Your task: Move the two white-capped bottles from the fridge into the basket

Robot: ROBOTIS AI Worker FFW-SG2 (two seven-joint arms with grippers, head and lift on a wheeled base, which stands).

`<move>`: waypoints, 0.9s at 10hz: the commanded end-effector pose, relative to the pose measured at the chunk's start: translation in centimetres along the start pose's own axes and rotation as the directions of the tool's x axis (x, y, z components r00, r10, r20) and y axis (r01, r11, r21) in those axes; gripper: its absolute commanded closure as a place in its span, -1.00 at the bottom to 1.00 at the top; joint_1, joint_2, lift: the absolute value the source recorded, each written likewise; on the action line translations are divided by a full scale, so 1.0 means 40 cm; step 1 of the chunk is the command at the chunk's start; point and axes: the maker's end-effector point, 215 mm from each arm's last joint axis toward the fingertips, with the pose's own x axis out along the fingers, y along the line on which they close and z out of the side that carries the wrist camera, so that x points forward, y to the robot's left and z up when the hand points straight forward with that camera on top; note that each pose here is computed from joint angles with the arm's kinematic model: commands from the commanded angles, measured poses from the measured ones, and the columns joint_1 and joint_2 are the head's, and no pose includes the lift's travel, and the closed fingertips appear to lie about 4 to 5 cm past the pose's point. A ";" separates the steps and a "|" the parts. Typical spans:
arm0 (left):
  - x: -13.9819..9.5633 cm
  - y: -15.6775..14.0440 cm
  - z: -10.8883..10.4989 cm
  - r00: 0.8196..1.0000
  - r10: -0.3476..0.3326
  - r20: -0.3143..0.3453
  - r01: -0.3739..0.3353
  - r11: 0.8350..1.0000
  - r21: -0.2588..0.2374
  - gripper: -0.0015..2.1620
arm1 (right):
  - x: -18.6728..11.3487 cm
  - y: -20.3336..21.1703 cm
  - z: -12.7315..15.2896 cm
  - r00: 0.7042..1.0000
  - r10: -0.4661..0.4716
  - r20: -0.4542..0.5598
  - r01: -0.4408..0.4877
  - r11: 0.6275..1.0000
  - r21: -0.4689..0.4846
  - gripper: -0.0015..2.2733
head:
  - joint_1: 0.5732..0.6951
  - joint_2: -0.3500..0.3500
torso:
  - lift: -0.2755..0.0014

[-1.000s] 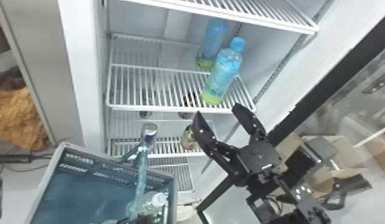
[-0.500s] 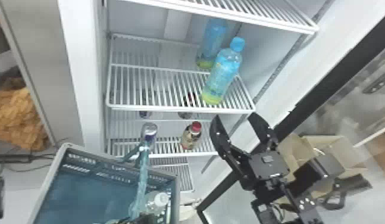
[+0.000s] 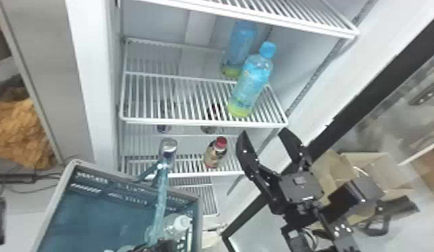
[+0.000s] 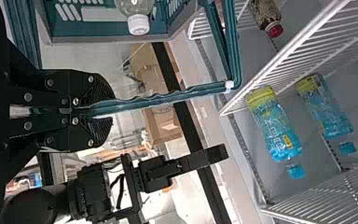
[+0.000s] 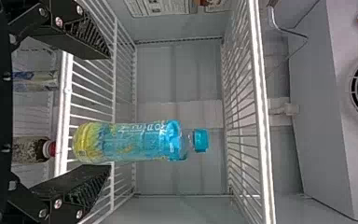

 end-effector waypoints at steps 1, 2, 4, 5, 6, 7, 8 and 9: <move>0.000 0.000 0.001 1.000 0.000 0.000 0.000 1.000 0.002 0.11 | -0.001 0.000 -0.001 1.000 0.000 -0.001 0.000 1.000 0.001 -0.80 | 1.00 -1.00 | 0.99; 0.001 -0.002 0.000 1.000 -0.002 -0.002 0.002 1.000 0.002 0.11 | 0.001 0.002 -0.002 1.000 0.002 -0.001 -0.002 1.000 0.004 -0.80 | 1.00 -1.00 | 0.99; 0.001 -0.002 0.000 1.000 -0.002 -0.002 0.002 1.000 0.002 0.11 | 0.001 0.002 -0.002 1.000 0.002 0.000 -0.002 1.000 0.006 -0.80 | 1.00 -1.00 | 0.99; 0.001 -0.003 0.000 1.000 -0.003 -0.002 0.003 1.000 0.001 0.11 | 0.001 0.002 0.000 1.000 0.003 0.002 -0.003 1.000 0.004 -0.80 | 1.00 -1.00 | 0.99; 0.000 -0.001 -0.001 1.000 -0.001 -0.001 0.001 1.000 -0.001 0.11 | 0.001 0.005 0.001 1.000 0.006 0.004 -0.006 1.000 0.004 -0.80 | 1.00 -1.00 | 0.99; 0.001 -0.002 -0.003 1.000 -0.003 -0.002 0.003 1.000 -0.001 0.11 | 0.002 0.006 0.002 1.000 0.007 0.009 -0.007 1.000 0.008 -0.80 | 1.00 -1.00 | 0.99; 0.000 -0.002 0.001 1.000 -0.003 0.001 0.003 1.000 -0.001 0.11 | 0.002 0.009 -0.001 1.000 0.009 0.010 -0.009 1.000 0.013 -0.80 | 1.00 -1.00 | 0.99; -0.002 -0.001 -0.001 1.000 -0.002 0.003 0.002 1.000 -0.005 0.11 | 0.002 0.009 0.001 1.000 0.009 0.012 -0.009 1.000 0.013 -0.80 | 1.00 -1.00 | 0.99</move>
